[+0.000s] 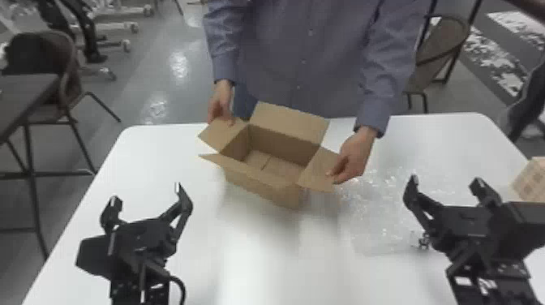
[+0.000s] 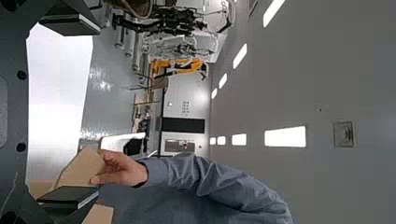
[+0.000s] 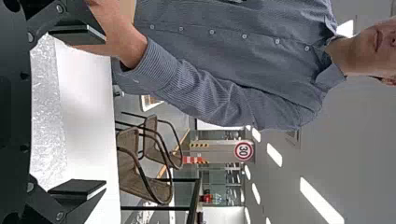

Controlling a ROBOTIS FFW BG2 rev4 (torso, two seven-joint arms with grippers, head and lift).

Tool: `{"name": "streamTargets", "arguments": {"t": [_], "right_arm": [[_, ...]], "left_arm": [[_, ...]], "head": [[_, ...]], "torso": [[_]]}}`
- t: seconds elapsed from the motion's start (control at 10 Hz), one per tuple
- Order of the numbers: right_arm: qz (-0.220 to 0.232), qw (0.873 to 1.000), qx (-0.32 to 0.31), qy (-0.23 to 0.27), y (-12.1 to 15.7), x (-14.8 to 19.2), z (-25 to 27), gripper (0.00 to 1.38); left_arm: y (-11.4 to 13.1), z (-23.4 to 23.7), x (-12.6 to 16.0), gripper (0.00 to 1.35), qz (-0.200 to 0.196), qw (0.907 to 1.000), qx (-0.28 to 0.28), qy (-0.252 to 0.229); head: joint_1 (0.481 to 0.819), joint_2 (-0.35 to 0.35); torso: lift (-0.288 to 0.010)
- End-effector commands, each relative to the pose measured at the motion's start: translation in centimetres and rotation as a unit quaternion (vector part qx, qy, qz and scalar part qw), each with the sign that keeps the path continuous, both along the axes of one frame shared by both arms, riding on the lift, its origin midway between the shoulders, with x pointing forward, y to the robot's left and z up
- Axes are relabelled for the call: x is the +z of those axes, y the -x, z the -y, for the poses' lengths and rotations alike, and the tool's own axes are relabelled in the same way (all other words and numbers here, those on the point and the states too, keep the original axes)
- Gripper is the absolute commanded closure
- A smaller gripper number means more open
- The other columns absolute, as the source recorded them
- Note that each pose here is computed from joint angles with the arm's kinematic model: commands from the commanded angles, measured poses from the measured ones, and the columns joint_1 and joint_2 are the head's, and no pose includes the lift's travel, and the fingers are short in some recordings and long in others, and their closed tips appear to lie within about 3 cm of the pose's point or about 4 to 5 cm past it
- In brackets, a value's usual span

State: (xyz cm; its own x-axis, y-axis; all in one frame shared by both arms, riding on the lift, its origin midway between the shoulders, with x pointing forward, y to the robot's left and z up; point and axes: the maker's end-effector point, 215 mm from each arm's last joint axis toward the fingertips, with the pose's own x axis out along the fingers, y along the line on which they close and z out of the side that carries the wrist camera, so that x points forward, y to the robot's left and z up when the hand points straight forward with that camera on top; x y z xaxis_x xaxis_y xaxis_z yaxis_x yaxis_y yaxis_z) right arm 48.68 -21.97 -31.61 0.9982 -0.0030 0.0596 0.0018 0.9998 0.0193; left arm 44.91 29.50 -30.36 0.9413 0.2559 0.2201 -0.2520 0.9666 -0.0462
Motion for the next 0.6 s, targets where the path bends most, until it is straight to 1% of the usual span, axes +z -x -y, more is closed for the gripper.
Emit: {"name": "streamTargets", "arguments": {"t": [0.0, 0.5], "right_arm": [[-0.001, 1.0, 0.0, 0.0, 0.0, -0.03, 0.0, 0.2], [-0.002, 1.0, 0.0, 0.001, -0.01, -0.12, 0.02, 0.2]], "left_arm": [[-0.01, 0.06, 0.0, 0.1, 0.0, 1.0, 0.001, 0.001], [-0.24, 0.31, 0.1, 0.1, 0.001, 1.0, -0.002, 0.002]], "head": [[0.695, 0.09], [0.695, 0.087]], "torso": [[-0.102], [-0.102]]}}
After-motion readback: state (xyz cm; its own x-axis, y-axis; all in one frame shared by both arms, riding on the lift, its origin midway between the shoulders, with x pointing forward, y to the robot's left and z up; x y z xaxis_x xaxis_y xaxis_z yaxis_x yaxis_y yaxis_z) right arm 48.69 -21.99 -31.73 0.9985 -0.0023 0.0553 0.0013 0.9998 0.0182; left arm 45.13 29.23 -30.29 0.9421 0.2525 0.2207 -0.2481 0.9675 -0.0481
